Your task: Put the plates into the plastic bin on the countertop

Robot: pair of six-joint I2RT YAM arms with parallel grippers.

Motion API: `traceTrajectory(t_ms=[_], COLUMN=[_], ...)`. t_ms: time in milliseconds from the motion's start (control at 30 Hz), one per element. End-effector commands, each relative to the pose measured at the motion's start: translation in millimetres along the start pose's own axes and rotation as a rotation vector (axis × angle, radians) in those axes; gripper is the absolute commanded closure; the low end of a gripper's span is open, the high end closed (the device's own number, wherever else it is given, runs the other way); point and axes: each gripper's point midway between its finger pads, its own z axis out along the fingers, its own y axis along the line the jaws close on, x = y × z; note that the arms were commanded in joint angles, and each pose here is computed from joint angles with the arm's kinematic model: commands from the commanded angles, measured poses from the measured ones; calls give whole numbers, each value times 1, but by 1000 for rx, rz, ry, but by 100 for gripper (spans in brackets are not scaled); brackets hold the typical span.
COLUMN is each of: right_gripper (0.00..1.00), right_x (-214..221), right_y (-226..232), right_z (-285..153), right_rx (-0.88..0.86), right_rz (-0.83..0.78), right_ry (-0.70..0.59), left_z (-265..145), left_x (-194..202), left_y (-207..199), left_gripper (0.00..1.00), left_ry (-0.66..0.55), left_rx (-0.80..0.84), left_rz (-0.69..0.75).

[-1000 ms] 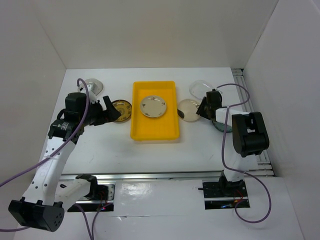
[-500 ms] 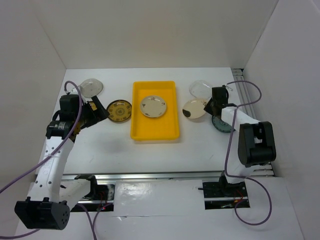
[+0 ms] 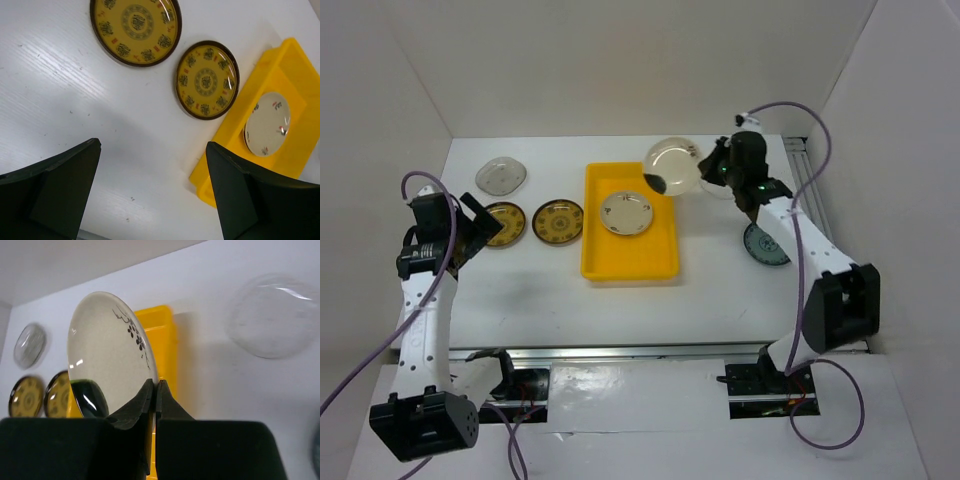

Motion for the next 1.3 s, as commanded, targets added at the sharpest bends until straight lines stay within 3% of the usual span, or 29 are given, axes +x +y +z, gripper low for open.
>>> traceTrajectory(t_ms=[0,200,500,600,633,767,933,1000,1033,1167,1267], right_gripper=[100,100,100,85,85,46,28,6,0,0,0], right_x=[23,73,128,125,125,126,86,85,76,42,47], right_y=[66,98,80,87,87,97,129,153,161,197,198], right_z=[24,78,123,129,129,127,95,71,60,-16,-59], right_rx=[-255,-316,-268,-295,-295,-330,-407,-458,-461,-545,-602], right_rz=[-89,-139,-167,-174,-174,-176,-193,-208,-212,-245,-251], right_ry=[76,193,306,302,302,298,216,205,182,79,65], left_z=[1,13,51,71,72,86,87,89,91,99,109], left_x=[-9,-20,-9,12,15,30,30,31,34,46,47], left_y=[12,4,21,29,31,28,31,36,39,50,51], left_gripper=[0,0,0,0,0,0,0,0,0,4,8], left_ry=[-39,-51,23,93,100,149,119,107,104,84,66], left_rx=[-64,-53,-130,-142,-148,-124,-128,-155,-166,-187,-173], left_rz=[-100,-164,-209,-260,-273,-337,-356,-383,-394,-445,-474])
